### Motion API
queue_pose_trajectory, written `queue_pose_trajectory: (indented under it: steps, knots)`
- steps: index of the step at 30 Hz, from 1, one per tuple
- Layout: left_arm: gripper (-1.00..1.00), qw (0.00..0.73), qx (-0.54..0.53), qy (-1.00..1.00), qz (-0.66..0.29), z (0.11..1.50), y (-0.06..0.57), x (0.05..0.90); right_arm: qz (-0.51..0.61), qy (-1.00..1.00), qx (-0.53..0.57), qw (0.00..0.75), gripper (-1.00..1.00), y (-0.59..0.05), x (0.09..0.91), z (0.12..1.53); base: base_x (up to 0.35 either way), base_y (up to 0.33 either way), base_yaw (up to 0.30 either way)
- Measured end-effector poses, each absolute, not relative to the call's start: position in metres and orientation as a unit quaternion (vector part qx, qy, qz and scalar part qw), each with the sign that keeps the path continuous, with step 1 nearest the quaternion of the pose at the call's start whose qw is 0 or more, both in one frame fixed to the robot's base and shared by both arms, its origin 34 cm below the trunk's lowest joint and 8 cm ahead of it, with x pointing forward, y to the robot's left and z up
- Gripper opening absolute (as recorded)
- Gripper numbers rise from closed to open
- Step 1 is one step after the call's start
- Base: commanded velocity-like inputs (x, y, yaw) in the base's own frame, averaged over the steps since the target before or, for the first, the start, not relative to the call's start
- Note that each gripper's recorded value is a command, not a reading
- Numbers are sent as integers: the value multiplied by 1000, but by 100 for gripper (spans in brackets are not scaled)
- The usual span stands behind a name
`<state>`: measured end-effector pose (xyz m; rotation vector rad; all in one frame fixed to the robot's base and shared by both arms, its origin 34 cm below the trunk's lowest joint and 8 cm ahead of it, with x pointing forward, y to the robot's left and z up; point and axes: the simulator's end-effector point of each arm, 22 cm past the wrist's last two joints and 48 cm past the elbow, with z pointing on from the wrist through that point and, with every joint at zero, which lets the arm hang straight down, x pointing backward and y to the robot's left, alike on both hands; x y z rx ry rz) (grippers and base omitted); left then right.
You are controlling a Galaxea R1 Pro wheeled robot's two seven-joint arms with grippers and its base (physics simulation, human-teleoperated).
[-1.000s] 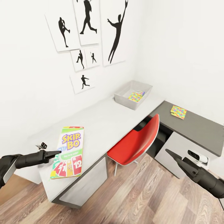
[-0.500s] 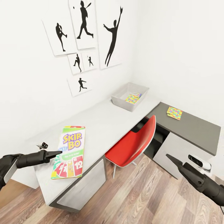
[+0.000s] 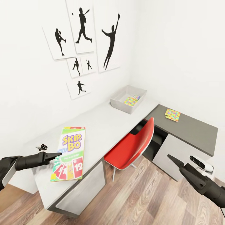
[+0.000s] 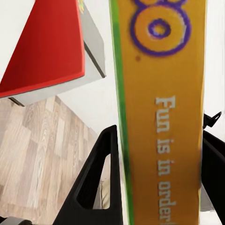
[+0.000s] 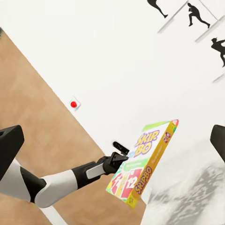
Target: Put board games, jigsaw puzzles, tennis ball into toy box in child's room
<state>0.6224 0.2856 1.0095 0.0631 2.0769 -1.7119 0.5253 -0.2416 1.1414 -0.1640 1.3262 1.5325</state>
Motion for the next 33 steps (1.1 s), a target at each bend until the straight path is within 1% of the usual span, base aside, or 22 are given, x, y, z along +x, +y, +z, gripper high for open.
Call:
queue_pose_trajectory:
  steps: [5,14,20,33]
  knots:
    - [-100,238,15,734,-636,1022,287,622,640,553,-72,529,100,-241,524,1145,75,-4,-3]
    - [-100,244,33,728,-639,1034,281,615,632,562,-82,527,100,-238,522,1144,244,-72,0]
    - [-100,248,38,727,-640,1038,280,612,631,562,-87,528,100,-238,521,1146,152,-54,0]
    - [-100,263,54,724,-636,1048,279,611,624,554,-99,542,100,-238,517,1156,132,-235,0]
